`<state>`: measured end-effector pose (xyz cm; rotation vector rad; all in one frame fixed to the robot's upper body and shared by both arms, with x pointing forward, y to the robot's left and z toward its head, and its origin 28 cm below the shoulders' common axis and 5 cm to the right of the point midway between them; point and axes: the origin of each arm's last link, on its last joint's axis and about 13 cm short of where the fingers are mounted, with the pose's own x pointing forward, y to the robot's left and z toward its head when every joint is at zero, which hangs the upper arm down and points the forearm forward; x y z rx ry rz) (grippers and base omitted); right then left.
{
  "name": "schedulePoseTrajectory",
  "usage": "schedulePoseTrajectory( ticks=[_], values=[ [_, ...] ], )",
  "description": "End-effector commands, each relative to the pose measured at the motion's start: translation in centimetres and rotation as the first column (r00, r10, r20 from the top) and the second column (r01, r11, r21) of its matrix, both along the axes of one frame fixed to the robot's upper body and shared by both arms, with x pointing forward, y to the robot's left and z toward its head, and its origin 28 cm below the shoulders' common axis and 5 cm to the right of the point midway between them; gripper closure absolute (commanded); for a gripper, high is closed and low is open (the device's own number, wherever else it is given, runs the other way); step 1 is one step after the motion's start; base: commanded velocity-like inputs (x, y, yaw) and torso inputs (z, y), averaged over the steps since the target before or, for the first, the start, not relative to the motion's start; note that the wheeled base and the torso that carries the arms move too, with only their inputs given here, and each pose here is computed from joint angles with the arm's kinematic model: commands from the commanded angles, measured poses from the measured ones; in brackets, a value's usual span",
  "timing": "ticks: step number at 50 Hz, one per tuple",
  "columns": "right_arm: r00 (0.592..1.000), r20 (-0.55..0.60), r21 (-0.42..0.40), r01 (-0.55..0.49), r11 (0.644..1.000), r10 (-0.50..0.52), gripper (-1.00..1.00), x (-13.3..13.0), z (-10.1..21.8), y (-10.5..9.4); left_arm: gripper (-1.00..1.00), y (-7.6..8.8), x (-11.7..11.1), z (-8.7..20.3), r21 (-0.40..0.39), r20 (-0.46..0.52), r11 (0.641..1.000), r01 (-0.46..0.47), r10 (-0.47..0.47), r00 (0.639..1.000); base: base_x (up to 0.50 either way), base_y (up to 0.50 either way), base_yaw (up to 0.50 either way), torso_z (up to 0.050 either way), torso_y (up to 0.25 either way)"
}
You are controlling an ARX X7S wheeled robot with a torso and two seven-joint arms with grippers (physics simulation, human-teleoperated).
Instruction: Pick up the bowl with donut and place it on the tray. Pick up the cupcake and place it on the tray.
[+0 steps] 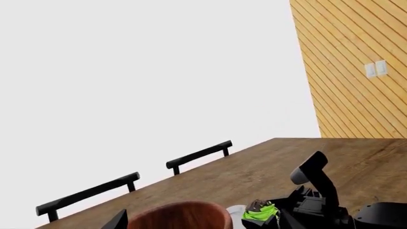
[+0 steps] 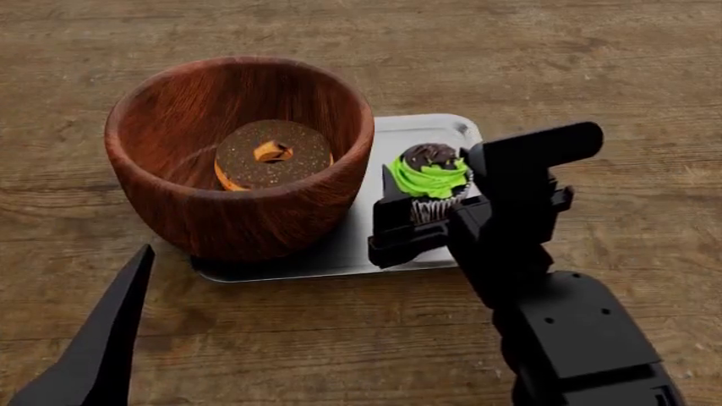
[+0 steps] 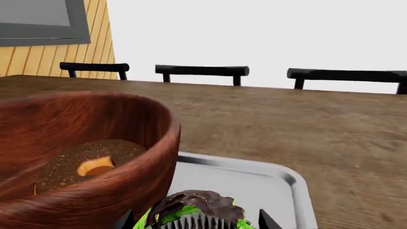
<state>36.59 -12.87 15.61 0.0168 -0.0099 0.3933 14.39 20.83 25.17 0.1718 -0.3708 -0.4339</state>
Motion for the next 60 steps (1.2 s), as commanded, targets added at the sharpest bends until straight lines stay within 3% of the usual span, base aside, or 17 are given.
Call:
schedulePoseTrajectory(
  ticks=[1,32,33,52,60],
  values=[
    [1.0,0.014,-0.022,-0.01,1.0,0.011,1.0,0.7,-0.5,0.3,-1.0,0.1,0.1,-0.2,-0.004,-0.004,1.0,-0.001,0.001,1.0,0.0,0.0,0.0,0.0,0.0],
    [1.0,-0.012,-0.037,0.005,0.999,-0.006,1.0,0.8,-1.3,0.1,-1.0,0.3,0.1,-0.2,-0.013,-0.005,1.0,-0.004,0.004,1.0,0.0,0.0,0.0,0.0,0.001],
    [1.0,-0.012,-0.036,0.006,0.999,-0.007,-1.0,0.8,-1.3,0.1,-1.0,0.3,0.1,-0.3,-0.013,-0.004,1.0,-0.003,0.003,1.0,0.0,0.0,0.0,0.0,0.0],
    [1.0,0.005,-0.046,0.004,0.999,-0.004,-1.0,0.2,-0.7,-0.2,-1.0,0.4,0.1,-0.4,-0.022,-0.006,1.0,-0.005,0.005,1.0,0.0,0.0,0.0,0.0,0.0],
    [0.999,0.047,-0.022,-0.001,1.0,0.002,-1.0,-1.6,0.7,-0.8,-1.0,0.4,0.2,-0.6,-0.027,-0.007,1.0,0.0,0.0,1.0,0.0,0.0,0.0,0.0,0.0]
  ],
)
